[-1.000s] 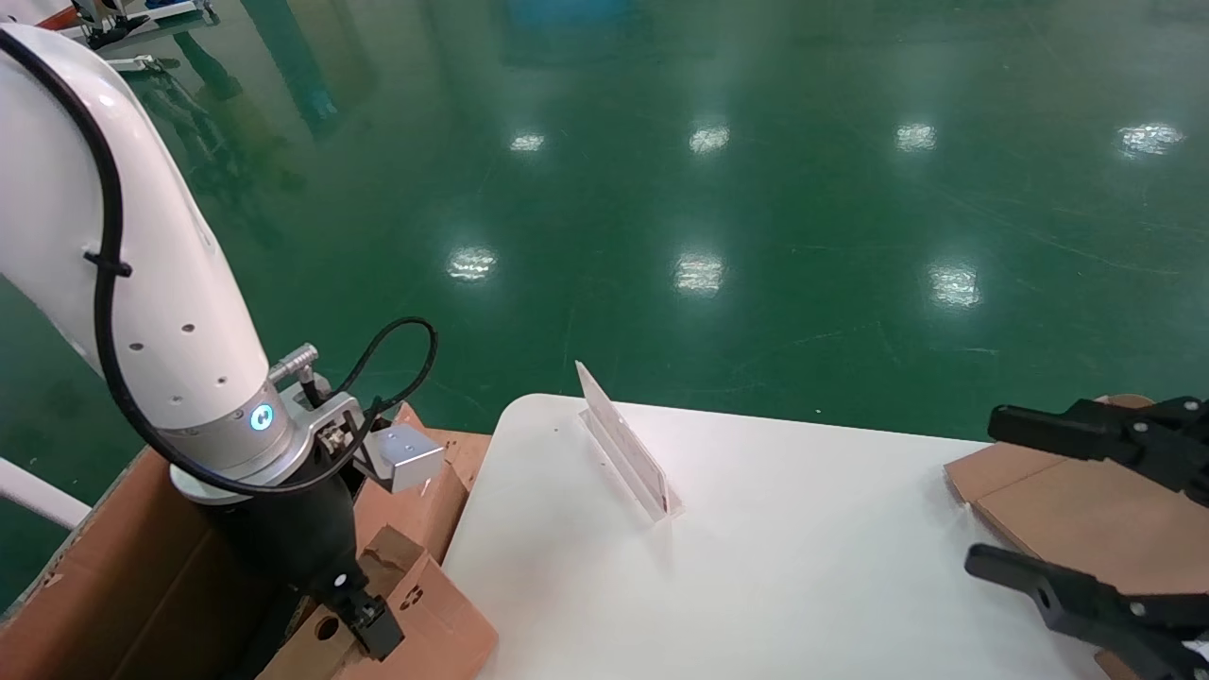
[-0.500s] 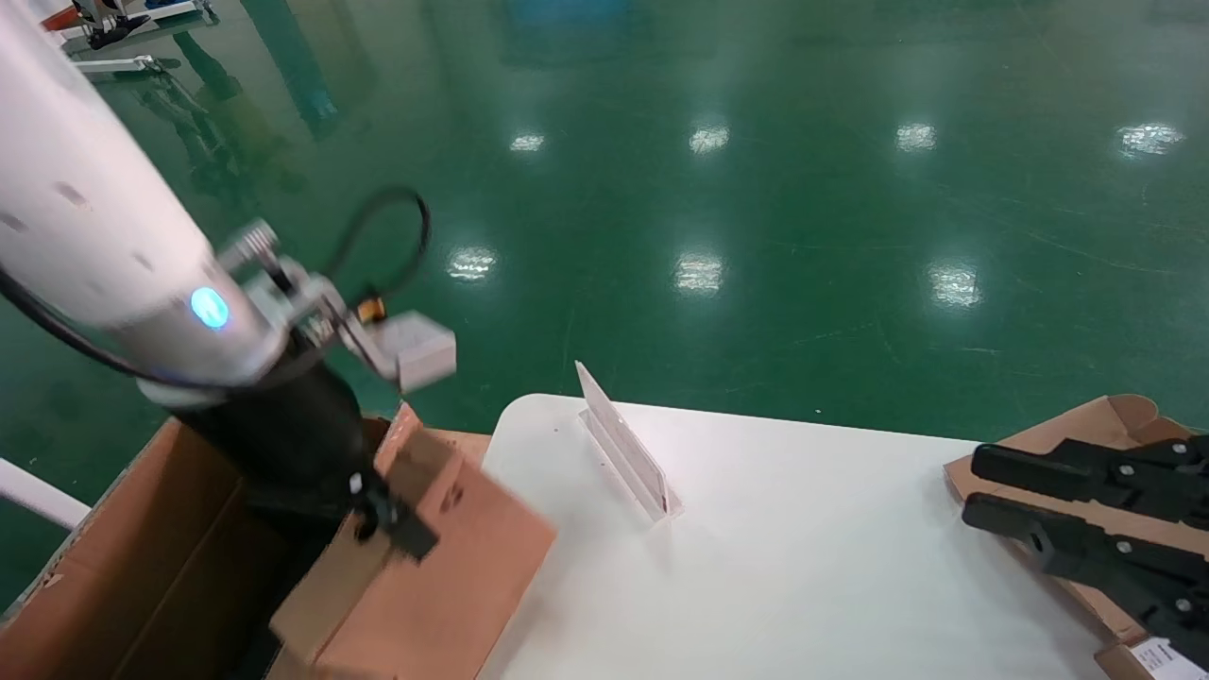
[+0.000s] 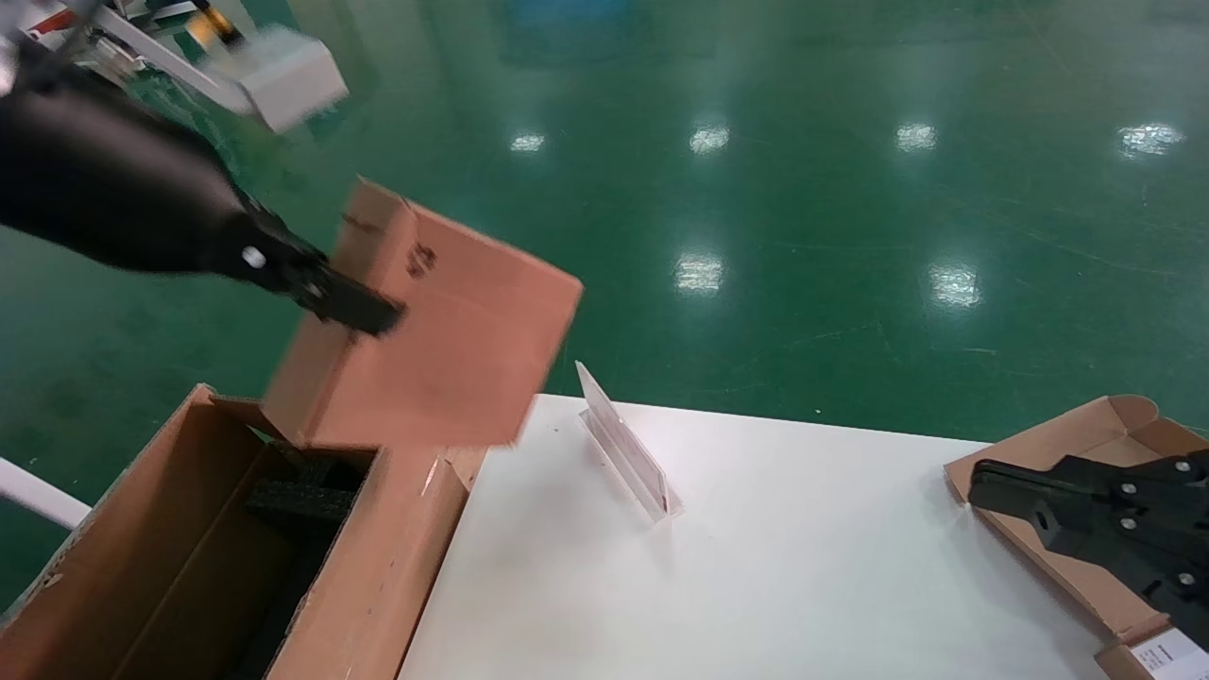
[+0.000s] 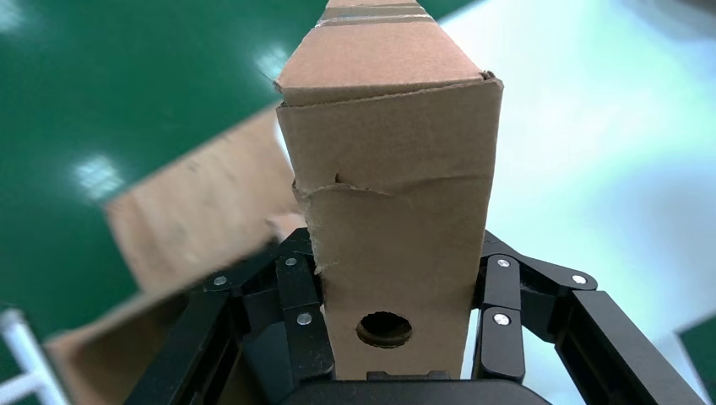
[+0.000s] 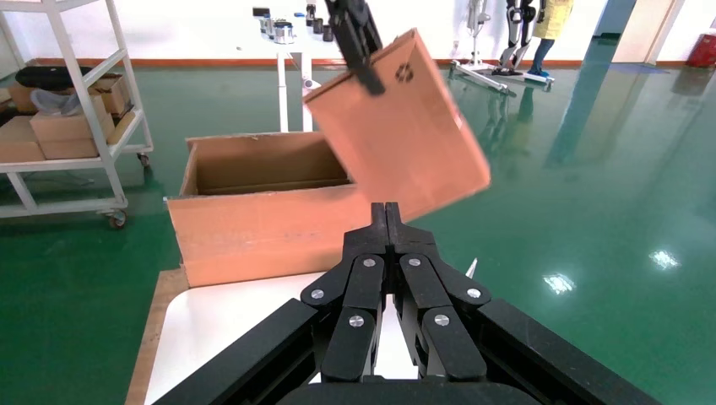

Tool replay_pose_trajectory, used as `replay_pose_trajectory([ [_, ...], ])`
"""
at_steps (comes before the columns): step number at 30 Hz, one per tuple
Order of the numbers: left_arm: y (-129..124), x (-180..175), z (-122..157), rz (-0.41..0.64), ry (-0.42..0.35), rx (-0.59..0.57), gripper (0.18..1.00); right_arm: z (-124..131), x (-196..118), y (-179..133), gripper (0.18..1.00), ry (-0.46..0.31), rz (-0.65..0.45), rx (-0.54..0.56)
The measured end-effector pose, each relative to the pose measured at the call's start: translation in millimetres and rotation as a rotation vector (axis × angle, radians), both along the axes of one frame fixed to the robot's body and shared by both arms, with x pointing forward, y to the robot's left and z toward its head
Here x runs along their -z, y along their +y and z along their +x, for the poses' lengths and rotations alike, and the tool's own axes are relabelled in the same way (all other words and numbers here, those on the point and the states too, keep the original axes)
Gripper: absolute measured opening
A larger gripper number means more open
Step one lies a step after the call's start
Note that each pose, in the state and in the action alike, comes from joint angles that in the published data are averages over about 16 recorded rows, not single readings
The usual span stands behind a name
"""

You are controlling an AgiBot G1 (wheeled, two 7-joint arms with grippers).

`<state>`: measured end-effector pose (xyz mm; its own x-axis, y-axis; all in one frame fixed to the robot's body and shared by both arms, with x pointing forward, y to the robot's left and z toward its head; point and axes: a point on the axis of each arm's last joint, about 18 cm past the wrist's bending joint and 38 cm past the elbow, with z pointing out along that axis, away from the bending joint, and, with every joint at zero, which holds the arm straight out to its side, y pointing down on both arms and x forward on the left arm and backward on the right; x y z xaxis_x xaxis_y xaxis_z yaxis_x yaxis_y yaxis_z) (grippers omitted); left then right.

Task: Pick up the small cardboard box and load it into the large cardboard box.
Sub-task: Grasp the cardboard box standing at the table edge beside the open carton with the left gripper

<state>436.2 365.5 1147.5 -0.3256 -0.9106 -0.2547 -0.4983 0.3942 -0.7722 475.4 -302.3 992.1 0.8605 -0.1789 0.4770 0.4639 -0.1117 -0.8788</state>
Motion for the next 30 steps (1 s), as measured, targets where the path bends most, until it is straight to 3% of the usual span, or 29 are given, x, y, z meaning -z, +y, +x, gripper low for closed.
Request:
replay_pose_trajectory([
  [8, 23.4, -15.8, -12.5, 0.053, -0.068, -0.054, 0.296, 0.0, 0.0, 0.0, 0.183, 0.000, 0.000, 0.000],
  [17, 47.3, -13.2, -17.6, 0.082, -0.052, -0.121, 0.295, 0.0, 0.0, 0.0, 0.181, 0.000, 0.000, 0.000],
  [23, 53.6, -10.6, -19.0, 0.130, 0.019, -0.173, 0.294, 0.0, 0.0, 0.0, 0.216, 0.000, 0.000, 0.000],
  [30, 55.1, -10.1, -26.0, 0.226, 0.169, -0.258, 0.292, 0.0, 0.0, 0.0, 0.268, 0.000, 0.000, 0.000],
])
